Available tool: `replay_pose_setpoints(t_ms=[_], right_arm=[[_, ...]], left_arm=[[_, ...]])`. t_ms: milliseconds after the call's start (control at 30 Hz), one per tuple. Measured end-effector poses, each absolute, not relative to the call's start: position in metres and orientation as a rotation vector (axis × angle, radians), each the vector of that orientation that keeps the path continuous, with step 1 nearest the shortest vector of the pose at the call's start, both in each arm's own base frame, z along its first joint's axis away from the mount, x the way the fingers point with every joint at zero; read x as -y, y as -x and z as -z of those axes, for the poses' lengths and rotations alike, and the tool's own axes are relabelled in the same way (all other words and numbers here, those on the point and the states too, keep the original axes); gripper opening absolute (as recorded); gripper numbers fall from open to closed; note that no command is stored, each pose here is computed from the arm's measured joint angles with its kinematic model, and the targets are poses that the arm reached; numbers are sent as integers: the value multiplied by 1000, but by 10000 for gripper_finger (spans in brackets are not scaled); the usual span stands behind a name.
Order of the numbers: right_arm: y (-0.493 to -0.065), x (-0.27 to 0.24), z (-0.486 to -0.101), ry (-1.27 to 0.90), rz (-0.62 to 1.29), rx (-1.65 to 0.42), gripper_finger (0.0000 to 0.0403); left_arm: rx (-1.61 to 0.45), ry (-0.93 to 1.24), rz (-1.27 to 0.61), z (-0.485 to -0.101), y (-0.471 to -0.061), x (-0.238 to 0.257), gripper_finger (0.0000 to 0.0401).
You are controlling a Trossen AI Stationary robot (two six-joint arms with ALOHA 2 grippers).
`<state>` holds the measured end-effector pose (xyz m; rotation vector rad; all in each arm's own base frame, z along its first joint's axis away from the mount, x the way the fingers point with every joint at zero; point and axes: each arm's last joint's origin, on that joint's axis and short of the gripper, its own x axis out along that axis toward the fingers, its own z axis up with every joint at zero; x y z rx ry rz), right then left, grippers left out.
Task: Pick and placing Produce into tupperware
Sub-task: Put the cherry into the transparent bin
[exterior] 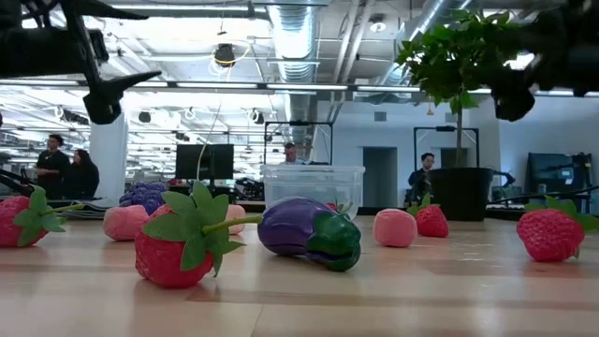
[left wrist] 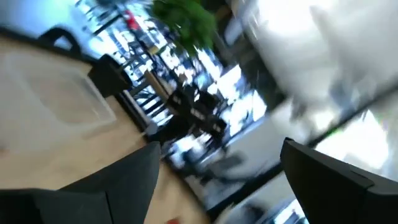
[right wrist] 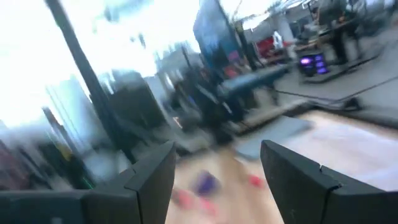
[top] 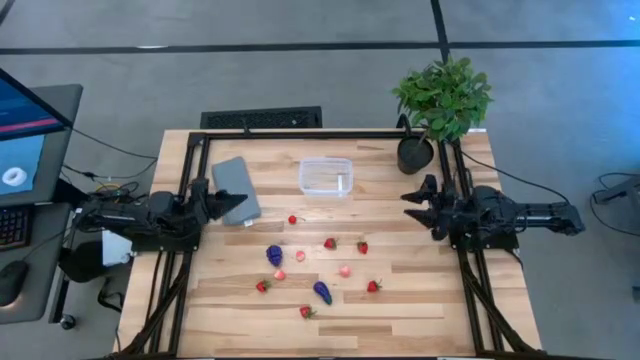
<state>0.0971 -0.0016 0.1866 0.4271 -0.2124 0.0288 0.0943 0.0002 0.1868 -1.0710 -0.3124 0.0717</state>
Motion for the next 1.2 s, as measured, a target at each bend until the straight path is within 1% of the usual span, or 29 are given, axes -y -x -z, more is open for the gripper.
replay_pose_setpoints(t_ms=[67,133,200,300,433,567,667,800,867,1000,1200], right_arm=[[-95,2,-195,-569,-68,297,260],[-93,2,-201,-645,-97,361,260],[-90,2,-208,-670,-109,437,260],[-87,3,-213,-659,-101,508,260],[-87,5,-213,-637,-33,530,260],[-86,7,-213,-531,72,549,260],[-86,7,-213,-560,74,552,260],[-87,7,-213,-554,83,545,260],[-88,8,-211,-563,95,523,260],[-90,8,-207,-637,88,487,260],[-90,7,-206,-602,96,477,260]], left_arm=[[327,1142,-102,-186,-94,-1,320],[345,1149,-142,-185,-94,-2,320],[344,1146,-179,-183,-94,-3,320],[334,1135,-187,-182,-94,-3,320],[321,1134,-190,-181,-95,-3,320],[272,1071,-230,-176,-95,-3,320],[262,1056,-240,-175,-95,-3,320],[259,1175,-196,-175,-96,-2,320],[239,1188,-170,-175,-96,-1,320],[243,1167,-218,-173,-96,-2,320],[238,1055,-266,-172,-97,-3,320]])
